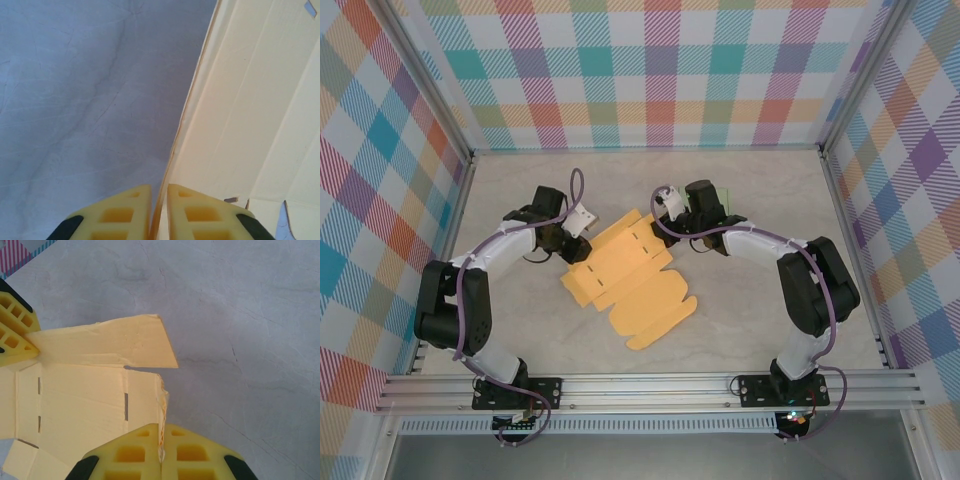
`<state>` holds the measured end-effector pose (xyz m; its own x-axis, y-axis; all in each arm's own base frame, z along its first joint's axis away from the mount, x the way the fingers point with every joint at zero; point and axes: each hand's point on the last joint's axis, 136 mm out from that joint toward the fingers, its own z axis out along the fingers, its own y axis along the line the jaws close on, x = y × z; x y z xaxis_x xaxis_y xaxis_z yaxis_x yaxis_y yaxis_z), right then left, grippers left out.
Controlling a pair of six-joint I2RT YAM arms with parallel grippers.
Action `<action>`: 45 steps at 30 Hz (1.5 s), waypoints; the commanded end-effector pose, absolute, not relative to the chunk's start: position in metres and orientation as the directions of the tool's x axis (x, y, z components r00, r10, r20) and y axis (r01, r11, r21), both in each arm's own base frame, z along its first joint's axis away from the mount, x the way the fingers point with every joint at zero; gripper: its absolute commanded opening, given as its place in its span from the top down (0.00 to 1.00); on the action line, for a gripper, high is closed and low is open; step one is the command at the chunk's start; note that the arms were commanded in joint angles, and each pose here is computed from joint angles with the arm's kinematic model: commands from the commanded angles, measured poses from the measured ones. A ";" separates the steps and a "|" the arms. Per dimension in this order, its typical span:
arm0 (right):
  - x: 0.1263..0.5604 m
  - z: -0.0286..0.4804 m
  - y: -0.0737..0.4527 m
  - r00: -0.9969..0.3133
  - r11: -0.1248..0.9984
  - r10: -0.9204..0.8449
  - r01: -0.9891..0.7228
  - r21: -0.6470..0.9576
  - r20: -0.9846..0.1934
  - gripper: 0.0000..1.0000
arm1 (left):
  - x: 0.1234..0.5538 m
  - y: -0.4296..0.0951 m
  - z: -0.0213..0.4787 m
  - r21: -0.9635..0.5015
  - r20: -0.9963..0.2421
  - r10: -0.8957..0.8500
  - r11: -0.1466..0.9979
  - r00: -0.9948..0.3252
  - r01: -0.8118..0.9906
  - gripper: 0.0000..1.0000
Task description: Fold the paper box
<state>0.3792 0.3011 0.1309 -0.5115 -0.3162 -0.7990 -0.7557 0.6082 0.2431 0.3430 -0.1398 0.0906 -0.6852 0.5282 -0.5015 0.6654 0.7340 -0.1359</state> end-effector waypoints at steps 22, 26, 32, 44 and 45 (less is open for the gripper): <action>0.387 0.153 0.223 -0.820 0.872 0.097 -0.204 0.446 -0.565 0.55 | 0.358 -0.162 0.137 0.662 -0.401 0.848 0.529 -0.345 0.531 1.00; 0.381 0.182 0.205 -0.808 0.868 0.158 -0.160 0.470 -0.568 0.54 | 0.360 -0.170 0.137 0.700 -0.387 0.867 0.498 -0.314 0.513 1.00; 0.374 0.228 0.230 -0.809 0.768 0.154 -0.264 0.584 -0.567 0.51 | 0.363 -0.178 0.147 0.788 -0.342 0.905 0.422 -0.251 0.448 1.00; 0.407 0.218 0.278 -0.887 0.661 0.098 -0.282 0.696 -0.452 0.44 | 0.367 -0.194 0.146 0.852 -0.322 0.930 0.367 -0.179 0.374 1.00; 0.408 0.214 0.281 -0.892 0.659 0.091 -0.279 0.698 -0.443 0.44 | 0.368 -0.195 0.145 0.857 -0.312 0.933 0.358 -0.180 0.371 1.00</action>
<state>0.4139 0.2688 0.2150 -0.8616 0.1141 -0.4945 -0.2845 0.6983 0.6568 0.3647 -0.1883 0.1413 -0.1948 0.9256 -0.3245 0.4105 0.3774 0.8301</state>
